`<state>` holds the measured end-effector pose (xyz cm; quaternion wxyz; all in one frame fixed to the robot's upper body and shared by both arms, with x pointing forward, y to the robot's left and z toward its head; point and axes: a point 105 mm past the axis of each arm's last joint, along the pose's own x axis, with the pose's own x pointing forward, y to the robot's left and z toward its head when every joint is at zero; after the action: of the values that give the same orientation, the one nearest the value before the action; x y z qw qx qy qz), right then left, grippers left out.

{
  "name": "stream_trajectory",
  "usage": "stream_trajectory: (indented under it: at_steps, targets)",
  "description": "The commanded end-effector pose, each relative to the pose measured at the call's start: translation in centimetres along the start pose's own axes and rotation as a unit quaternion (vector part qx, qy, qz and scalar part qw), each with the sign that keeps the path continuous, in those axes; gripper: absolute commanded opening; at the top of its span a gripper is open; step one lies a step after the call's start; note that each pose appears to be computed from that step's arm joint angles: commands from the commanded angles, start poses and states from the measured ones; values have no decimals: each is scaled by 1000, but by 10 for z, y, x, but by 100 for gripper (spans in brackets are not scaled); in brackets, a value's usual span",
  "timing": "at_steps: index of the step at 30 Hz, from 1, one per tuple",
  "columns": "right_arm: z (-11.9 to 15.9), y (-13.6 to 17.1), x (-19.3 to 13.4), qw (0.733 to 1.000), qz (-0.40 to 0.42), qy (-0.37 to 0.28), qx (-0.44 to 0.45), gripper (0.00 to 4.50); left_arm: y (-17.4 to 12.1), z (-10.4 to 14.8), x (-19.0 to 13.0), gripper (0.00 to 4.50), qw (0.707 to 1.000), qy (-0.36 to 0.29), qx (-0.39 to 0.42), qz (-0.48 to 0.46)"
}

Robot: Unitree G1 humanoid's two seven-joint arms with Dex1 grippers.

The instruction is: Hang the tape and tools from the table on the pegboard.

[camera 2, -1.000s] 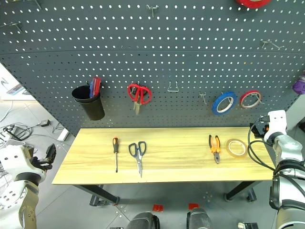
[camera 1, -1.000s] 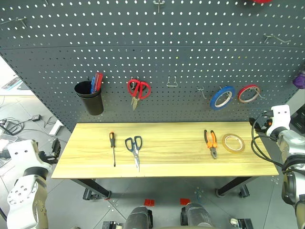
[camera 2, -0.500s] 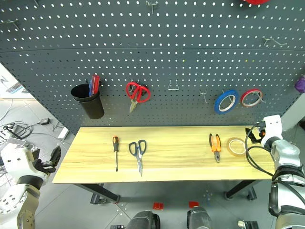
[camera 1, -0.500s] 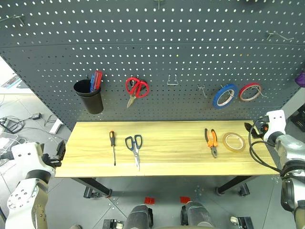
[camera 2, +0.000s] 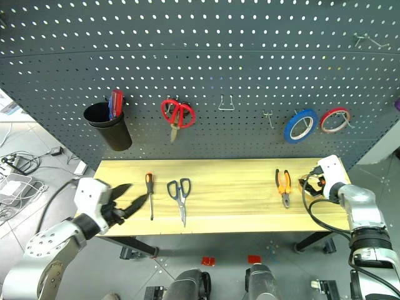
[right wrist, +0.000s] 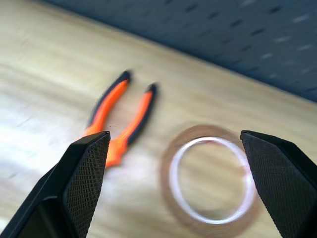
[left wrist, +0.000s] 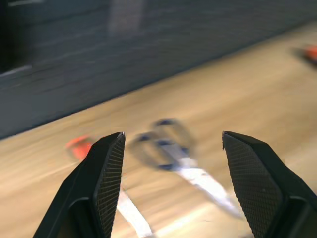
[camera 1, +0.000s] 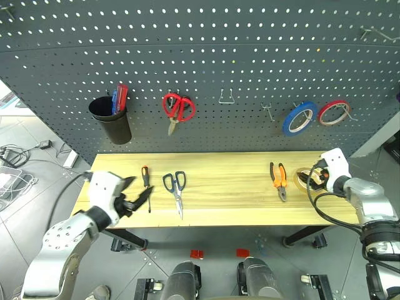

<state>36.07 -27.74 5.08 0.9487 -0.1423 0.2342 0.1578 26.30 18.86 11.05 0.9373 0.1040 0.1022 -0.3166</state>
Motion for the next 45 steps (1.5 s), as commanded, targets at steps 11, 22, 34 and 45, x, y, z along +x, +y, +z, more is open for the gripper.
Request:
stream_trajectory:
  at_steps: [11, 22, 34, 45]
  targets:
    - [2, -23, 32, 993, -79, 90, 1, 450, -56, 39, 43, 329, 971, -13, 67, -231]
    - [-18, -14, 38, 984, -46, 173, -22, 432, -67, 50, 62, 331, 959, -30, 95, -264]
    - [-39, 2, 38, 973, -4, 229, -34, 47, -68, 48, 57, 332, 956, -22, 101, -274]
    - [-3, -21, 35, 987, -53, 135, -75, 42, -53, 55, 45, 332, 970, -51, 92, -220]
